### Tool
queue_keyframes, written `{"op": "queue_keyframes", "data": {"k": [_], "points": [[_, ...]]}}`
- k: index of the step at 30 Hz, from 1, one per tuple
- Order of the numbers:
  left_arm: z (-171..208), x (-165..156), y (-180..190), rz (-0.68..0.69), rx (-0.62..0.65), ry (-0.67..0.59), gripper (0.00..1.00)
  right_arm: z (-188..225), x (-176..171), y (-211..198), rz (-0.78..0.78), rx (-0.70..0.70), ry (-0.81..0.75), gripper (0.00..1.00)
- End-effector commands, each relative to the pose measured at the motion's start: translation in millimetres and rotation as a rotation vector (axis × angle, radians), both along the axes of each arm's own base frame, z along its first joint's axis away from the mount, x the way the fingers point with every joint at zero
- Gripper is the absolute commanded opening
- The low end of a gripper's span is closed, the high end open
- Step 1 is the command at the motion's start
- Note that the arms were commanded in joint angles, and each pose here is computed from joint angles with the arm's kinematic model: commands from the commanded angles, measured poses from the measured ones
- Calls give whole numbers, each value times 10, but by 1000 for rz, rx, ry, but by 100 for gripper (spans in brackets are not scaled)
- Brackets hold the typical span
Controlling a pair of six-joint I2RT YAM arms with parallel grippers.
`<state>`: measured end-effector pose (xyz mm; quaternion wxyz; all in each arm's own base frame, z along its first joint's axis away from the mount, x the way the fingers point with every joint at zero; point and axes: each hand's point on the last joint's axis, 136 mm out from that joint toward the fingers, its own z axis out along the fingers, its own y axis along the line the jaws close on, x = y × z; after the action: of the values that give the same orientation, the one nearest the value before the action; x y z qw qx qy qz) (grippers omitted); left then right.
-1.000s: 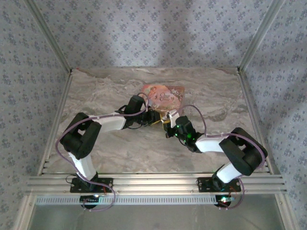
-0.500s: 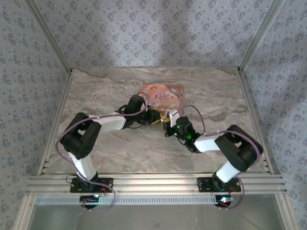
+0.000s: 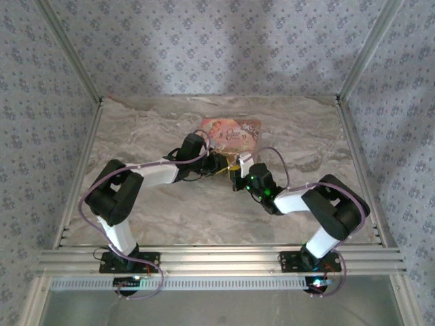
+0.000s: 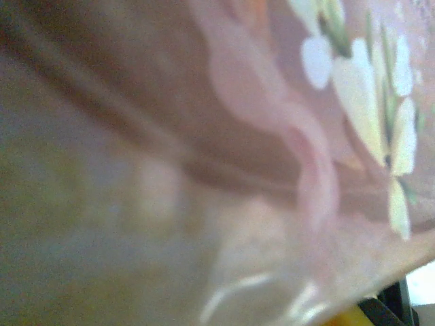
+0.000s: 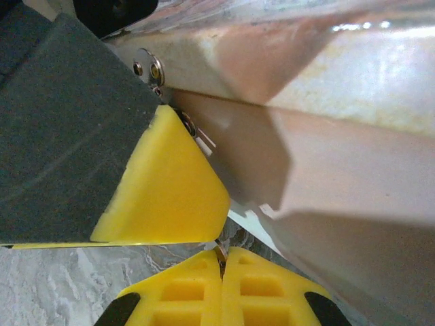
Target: Unlock the padlock with the key
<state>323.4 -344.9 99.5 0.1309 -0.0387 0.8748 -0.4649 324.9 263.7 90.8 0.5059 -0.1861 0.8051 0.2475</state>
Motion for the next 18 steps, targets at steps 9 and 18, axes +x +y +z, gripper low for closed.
{"op": "queue_keyframes", "data": {"k": [9,18], "points": [[167,-222,-256,-107,-79,30,18,811,191,246,50,239,-165,0],[49,-207,-250,-100,-60,41,19,393,118,174,36,184,-85,0]]}}
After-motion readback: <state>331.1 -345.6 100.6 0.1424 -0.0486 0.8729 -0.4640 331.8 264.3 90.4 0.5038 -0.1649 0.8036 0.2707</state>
